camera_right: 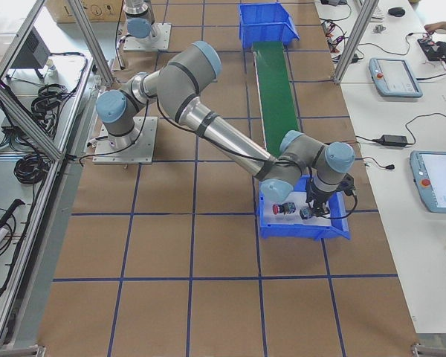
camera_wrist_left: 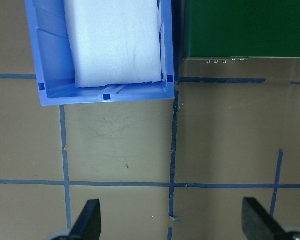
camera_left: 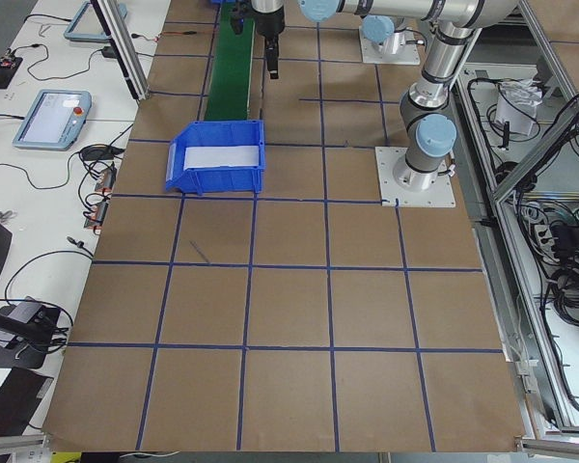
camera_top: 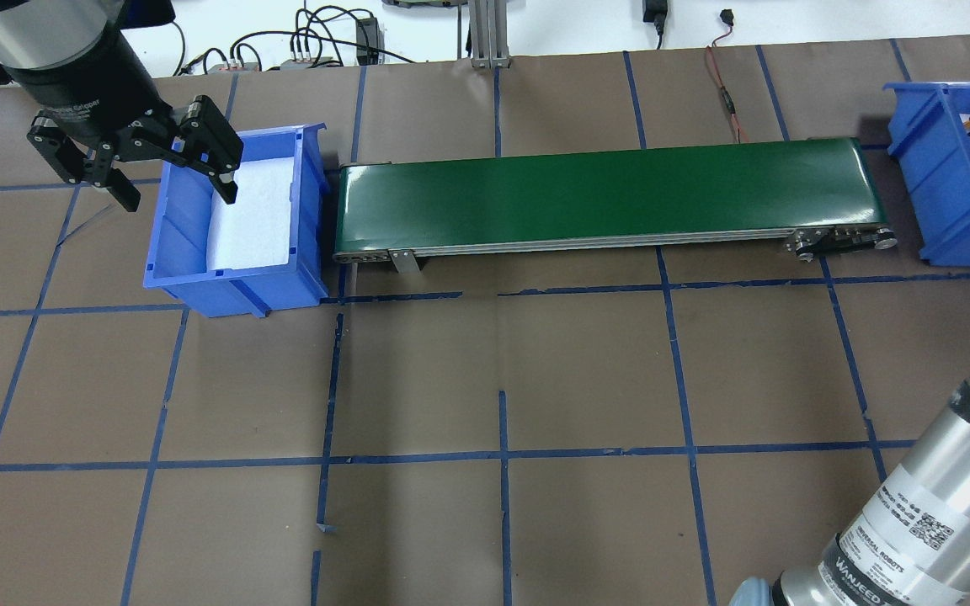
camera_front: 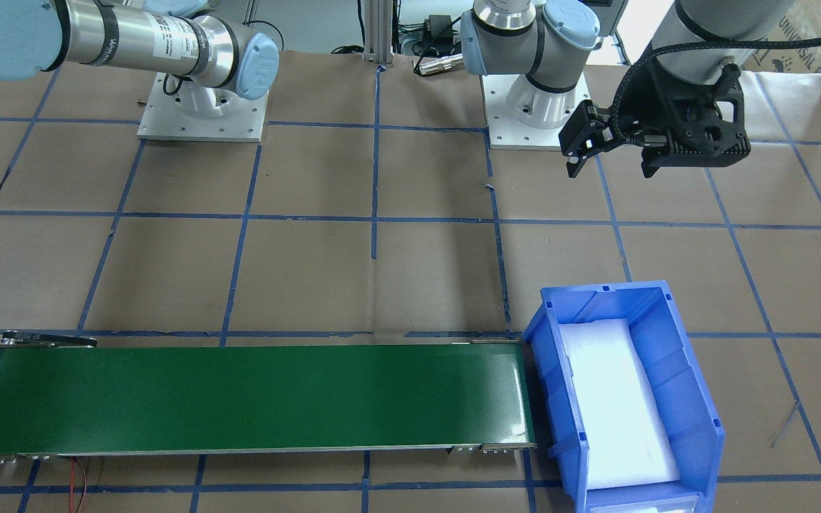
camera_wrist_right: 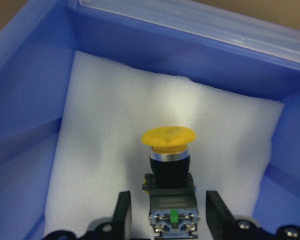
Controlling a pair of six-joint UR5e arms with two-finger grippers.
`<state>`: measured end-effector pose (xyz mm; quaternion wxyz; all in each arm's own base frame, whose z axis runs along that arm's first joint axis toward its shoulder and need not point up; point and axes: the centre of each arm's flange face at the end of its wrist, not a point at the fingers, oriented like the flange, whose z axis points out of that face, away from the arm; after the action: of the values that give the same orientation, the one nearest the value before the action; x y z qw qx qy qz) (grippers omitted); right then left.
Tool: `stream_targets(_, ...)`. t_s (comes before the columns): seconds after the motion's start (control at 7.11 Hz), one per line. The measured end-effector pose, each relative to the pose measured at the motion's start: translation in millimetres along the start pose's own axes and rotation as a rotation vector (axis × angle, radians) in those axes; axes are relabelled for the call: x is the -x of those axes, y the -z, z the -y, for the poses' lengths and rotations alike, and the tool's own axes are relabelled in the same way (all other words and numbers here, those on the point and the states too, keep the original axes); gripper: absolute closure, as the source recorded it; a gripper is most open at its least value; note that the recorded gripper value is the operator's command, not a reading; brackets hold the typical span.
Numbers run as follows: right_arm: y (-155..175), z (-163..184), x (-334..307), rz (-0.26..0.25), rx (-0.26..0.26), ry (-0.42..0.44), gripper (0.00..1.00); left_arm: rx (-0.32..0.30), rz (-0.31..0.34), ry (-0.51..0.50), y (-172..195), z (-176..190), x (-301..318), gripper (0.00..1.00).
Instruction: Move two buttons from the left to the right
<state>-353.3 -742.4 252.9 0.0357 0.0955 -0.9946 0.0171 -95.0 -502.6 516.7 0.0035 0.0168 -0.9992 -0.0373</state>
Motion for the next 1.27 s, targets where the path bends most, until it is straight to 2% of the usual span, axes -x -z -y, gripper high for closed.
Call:
stream_targets(0.28,12.3,-0.9,1.6,0.003,-0.009,0.001,0.39,0.000,0.001,0.000,-0.5,1.0,0.2,0.00)
stream_targets(0.42,29.5,-3.7,4.3,0.005,-0.012,0.001,0.35,0.002,0.001,0.000,-1.2,1.5,0.2,0.00)
stream_targets(0.7,90.3,-16.8,22.1,0.023,0.004,0.008,0.29,0.004,0.001,0.000,-2.5,2.6,0.4,0.00)
stream_targets(0.84,123.6,-20.0,40.7,0.032,0.007,0.022,0.23,0.005,0.000,0.000,-2.6,2.7,0.4,0.00)
stream_targets(0.98,154.4,-14.8,76.7,0.040,-0.007,0.057,0.19,0.005,-0.002,0.000,-2.9,3.0,0.3,0.00)
stream_targets(1.27,208.6,2.3,195.4,0.045,-0.063,0.141,0.12,0.006,-0.005,0.001,-3.2,3.1,0.0,0.00)
